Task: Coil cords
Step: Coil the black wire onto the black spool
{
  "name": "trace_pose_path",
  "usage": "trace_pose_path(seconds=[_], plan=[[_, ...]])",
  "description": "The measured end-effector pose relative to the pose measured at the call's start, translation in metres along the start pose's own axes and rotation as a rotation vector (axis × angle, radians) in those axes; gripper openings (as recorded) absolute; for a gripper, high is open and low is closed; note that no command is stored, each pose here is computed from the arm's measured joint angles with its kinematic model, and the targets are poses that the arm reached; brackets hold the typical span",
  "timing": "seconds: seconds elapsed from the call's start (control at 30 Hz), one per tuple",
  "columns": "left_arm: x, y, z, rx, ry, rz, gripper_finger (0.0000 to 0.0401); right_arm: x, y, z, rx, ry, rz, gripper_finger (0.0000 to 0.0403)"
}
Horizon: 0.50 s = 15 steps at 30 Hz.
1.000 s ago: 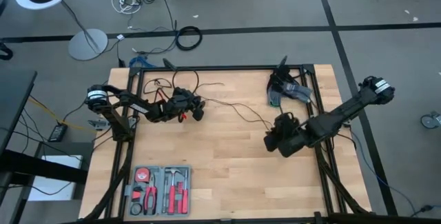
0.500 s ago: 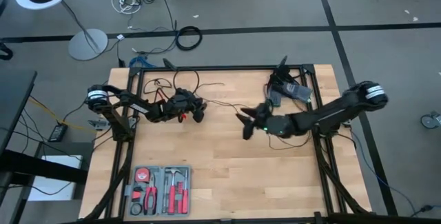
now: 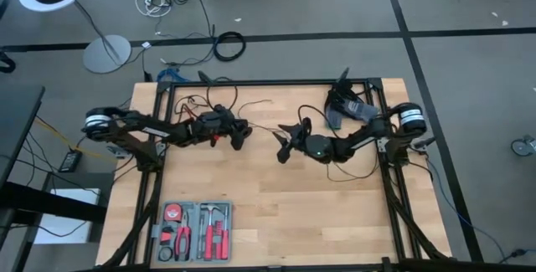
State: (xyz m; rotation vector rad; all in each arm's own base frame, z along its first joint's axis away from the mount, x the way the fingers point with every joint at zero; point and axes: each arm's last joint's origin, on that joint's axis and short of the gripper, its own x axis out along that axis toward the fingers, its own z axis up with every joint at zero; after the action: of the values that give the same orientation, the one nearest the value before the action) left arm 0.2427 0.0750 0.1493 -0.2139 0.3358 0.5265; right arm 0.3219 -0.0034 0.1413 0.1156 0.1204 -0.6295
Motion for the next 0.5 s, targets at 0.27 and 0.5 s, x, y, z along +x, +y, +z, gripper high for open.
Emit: trace_pose_path(seconds=[0.27,0.5], plan=[[-0.016,-0.003,0.021,-0.026,-0.079,-0.098,0.0000,0.038,0.012,-0.005,-0.196,0.017,0.111,0.0162],[-0.031,-0.003,0.030,-0.045,-0.064,-0.155,0.0000,0.051,0.022,0.007,-0.351,-0.041,0.109,0.0162]])
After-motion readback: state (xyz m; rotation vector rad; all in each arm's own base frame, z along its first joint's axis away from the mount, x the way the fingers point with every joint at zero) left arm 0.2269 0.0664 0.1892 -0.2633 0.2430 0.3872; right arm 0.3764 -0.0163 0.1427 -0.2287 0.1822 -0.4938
